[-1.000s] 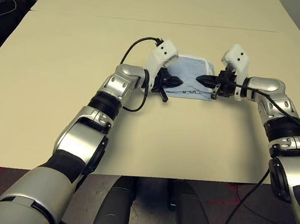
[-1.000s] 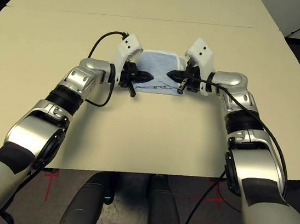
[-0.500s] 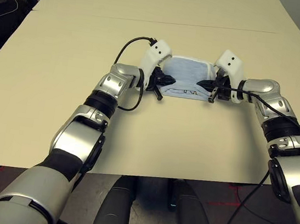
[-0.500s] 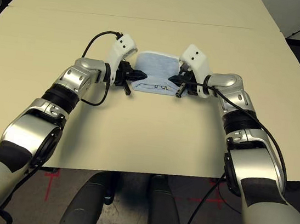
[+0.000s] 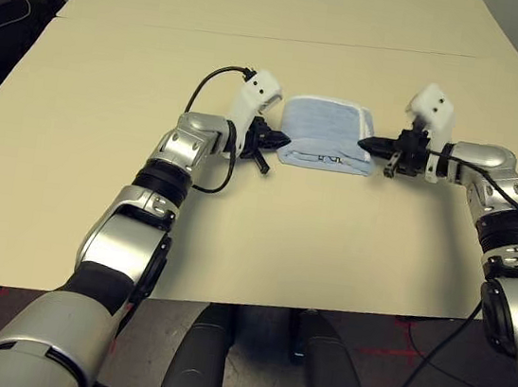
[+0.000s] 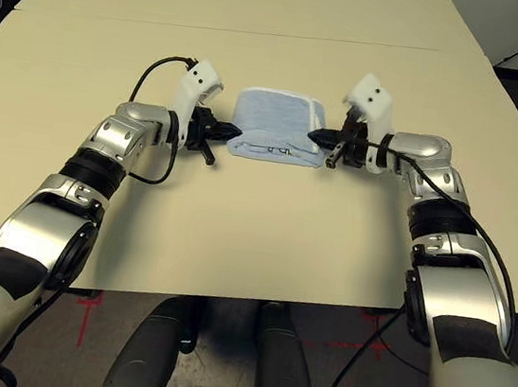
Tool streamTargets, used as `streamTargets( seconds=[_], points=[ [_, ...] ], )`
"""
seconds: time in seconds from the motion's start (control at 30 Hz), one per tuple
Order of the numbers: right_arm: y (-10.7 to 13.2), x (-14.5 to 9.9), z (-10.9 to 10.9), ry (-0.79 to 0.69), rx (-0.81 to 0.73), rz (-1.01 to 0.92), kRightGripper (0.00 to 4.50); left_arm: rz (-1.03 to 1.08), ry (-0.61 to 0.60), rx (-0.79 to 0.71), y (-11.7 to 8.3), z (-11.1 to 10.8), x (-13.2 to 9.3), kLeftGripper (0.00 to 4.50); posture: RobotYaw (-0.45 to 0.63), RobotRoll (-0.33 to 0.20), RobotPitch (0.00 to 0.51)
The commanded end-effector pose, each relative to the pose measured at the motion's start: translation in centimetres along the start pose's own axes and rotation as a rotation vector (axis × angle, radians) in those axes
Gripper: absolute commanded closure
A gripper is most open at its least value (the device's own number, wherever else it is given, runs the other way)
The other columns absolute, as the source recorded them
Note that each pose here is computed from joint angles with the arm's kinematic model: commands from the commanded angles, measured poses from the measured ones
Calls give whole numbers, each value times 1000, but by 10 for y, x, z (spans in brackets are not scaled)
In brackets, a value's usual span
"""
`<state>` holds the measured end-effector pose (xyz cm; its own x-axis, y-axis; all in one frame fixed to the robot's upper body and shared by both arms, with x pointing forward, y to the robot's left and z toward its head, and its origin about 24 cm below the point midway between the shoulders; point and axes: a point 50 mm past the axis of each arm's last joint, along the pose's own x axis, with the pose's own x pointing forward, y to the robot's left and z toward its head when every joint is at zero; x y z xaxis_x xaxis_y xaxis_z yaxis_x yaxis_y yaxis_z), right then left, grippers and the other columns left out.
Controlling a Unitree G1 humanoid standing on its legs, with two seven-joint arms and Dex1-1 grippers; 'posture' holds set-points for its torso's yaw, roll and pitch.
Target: Fold the towel and set it aside.
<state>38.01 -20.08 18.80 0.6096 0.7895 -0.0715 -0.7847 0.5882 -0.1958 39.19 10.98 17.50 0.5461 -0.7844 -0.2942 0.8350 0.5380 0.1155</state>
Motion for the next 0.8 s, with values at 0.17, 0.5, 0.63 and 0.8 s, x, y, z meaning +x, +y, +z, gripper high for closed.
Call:
streamTargets(
  seconds=[0.17,0.5,0.63,0.8],
  points=[
    [-4,9,15,-94,-4,-66,4463,-25,-121,48,0,44,-1,4500,83,0,241],
    [-1,34,11,8,6,-118,4463,53,-84,-30,-8,34,34,4500,79,0,243],
    [-1,39,8,27,13,-158,4463,142,-70,-8,-3,29,36,4500,69,0,244],
    [0,44,6,53,16,-203,4463,227,-76,-3,4,28,34,4500,68,0,247]
  ],
)
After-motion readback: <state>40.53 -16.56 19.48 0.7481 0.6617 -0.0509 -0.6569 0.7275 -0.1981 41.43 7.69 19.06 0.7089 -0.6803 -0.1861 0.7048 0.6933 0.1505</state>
